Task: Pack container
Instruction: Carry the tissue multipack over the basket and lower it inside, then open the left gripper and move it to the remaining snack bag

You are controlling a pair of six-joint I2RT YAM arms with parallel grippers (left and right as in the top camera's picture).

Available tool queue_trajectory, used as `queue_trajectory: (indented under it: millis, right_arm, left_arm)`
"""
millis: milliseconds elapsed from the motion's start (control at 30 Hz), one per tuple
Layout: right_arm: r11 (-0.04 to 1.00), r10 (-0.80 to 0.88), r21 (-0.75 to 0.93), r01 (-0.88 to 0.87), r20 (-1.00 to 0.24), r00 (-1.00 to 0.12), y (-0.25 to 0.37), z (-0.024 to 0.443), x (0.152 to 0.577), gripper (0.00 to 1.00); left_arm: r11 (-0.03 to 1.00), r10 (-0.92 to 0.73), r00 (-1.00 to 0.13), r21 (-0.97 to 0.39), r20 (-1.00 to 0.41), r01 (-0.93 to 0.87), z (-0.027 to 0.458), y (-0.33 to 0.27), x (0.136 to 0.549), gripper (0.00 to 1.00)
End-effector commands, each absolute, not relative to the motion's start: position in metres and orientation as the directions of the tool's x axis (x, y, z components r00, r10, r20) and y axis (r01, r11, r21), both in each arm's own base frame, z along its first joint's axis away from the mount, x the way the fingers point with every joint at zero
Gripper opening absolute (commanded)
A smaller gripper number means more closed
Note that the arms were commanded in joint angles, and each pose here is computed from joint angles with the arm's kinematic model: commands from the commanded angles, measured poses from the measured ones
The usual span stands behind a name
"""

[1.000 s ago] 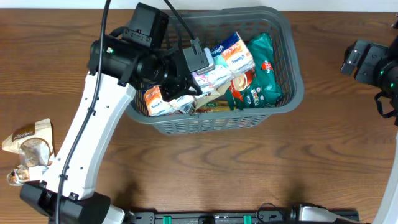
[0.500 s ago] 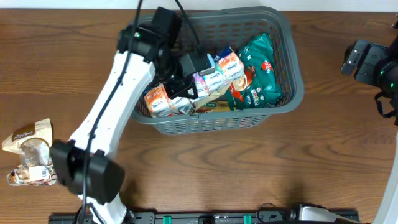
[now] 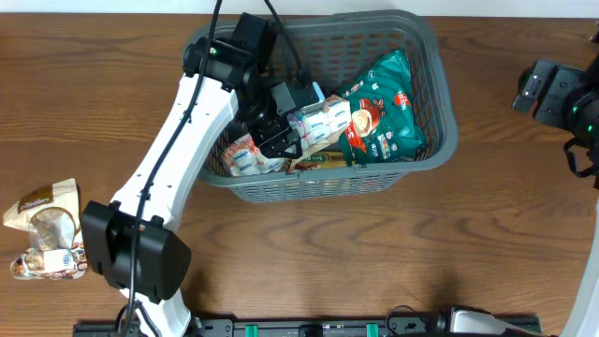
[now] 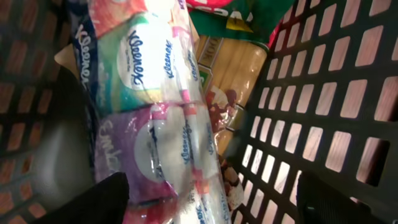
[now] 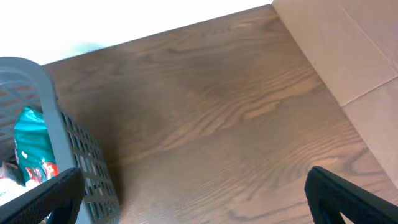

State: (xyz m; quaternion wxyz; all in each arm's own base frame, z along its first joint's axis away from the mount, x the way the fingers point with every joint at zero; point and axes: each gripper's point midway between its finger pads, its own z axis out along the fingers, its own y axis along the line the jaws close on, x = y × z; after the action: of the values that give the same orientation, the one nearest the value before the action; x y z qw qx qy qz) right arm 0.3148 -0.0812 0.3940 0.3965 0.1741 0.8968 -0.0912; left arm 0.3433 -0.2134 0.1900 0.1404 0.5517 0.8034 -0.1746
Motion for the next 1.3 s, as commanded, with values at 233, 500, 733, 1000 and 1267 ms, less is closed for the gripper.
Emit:
queue_trajectory:
  millis: [233, 500, 733, 1000, 1267]
  right_arm:
    - [0.914, 0.251, -0.024, 0.405, -0.751, -0.611, -0.085, 0.398, 0.314, 0.99]
    - [0.914, 0.251, -0.024, 0.405, -0.751, -0.611, -0.085, 0.398, 0.314, 0.99]
    - [0.914, 0.251, -0.024, 0.405, -0.751, -0.611, -0.085, 0.398, 0.314, 0.99]
    - [0.914, 0.251, -0.024, 0.405, -0.751, -0.611, -0.085, 0.398, 0.314, 0.99]
    - [0.914, 0.251, -0.024, 0.405, -0.751, -0.611, -0.085, 0.398, 0.314, 0.99]
  left_arm:
    - [0.475, 0.679, -0.301, 0.089, -0.669, 0.875, 0.306, -0.219, 0.382, 0.80]
    - [0.859, 0.413, -0.373, 0.219, -0.831, 0.463, 0.420, -0.128, 0.425, 0.87]
    - [0.984, 0.112, -0.648, 0.173, -0.754, -0.032, 0.393, 0.000, 0.411, 0.87]
    - [0.776, -0.465, -0.679, 0.109, -0.569, -0.622, 0.343, 0.115, 0.328, 0.87]
    - [0.487, -0.760, -0.504, 0.153, -0.411, -0.860, 0.295, 0.164, 0.267, 0.87]
